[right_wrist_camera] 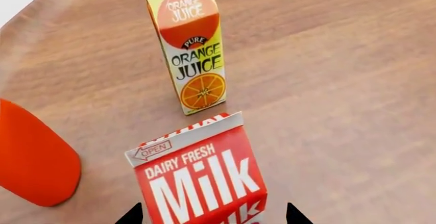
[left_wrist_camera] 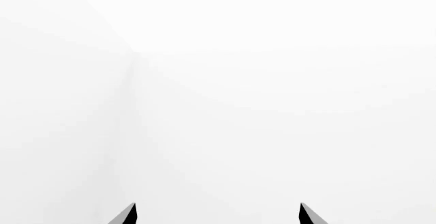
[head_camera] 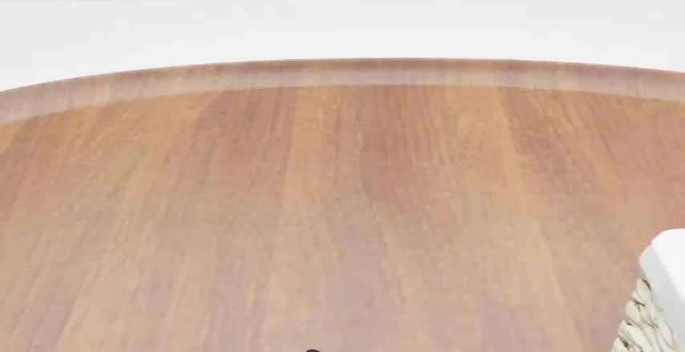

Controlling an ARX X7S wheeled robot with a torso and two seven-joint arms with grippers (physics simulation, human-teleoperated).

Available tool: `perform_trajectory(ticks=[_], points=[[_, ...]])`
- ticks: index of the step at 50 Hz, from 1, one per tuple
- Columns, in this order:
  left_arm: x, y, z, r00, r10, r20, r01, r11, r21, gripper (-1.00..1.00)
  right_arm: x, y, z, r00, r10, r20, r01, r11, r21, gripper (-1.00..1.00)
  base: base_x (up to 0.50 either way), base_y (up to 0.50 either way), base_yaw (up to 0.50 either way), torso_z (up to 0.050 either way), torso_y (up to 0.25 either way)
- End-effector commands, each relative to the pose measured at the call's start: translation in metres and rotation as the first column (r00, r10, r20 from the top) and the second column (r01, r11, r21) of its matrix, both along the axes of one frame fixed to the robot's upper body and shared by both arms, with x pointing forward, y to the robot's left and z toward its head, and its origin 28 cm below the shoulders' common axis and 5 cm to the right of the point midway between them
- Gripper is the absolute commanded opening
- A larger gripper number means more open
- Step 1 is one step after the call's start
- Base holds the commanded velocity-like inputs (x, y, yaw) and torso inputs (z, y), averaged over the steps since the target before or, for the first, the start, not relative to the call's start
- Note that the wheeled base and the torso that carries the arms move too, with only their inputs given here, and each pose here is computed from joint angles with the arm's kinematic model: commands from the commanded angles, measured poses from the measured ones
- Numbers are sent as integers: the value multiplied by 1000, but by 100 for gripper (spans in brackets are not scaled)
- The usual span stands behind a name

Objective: Pick the milk and place it in the basket.

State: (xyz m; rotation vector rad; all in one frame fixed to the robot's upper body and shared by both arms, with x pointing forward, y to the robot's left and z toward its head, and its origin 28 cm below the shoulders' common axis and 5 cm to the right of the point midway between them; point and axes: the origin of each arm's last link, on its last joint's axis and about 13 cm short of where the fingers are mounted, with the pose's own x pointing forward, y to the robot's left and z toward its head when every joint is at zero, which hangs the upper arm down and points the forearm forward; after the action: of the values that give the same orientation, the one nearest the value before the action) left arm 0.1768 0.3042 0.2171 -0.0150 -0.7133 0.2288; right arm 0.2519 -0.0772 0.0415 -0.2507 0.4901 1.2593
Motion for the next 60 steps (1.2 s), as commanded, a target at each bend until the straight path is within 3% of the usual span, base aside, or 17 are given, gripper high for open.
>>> perform_trajectory(ticks=[1,9,10,32,58,60], points=[[0,0,0,1000,1,1,-1,1000,-1,100,2,2,-3,1000,3,-6,-3,1000,-7,100,0,0,0,0,0],[-1,0,0,1000,0,1,0,1000,-1,100,0,3,-5,1000,14,-12,-15,1000,-6,100,0,0,0,0,0],[0,0,0,1000,1,1,-1,1000,0,100,0,3,-4,1000,16,-11,-16,1000,-5,-100,0,0,0,0,0],[0,0,0,1000,0,2,0,1000,0,100,-4,1,0,1000,19,2,-19,1000,14,-100,0,0,0,0,0],[0,-1,0,1000,-1,2,1,1000,3,100,11,-26,93,960,-118,253,80,985,156,-100,0,0,0,0,1],[0,0,0,1000,0,1,0,1000,2,100,15,-30,107,940,-182,288,127,972,200,-100,0,0,0,0,0]])
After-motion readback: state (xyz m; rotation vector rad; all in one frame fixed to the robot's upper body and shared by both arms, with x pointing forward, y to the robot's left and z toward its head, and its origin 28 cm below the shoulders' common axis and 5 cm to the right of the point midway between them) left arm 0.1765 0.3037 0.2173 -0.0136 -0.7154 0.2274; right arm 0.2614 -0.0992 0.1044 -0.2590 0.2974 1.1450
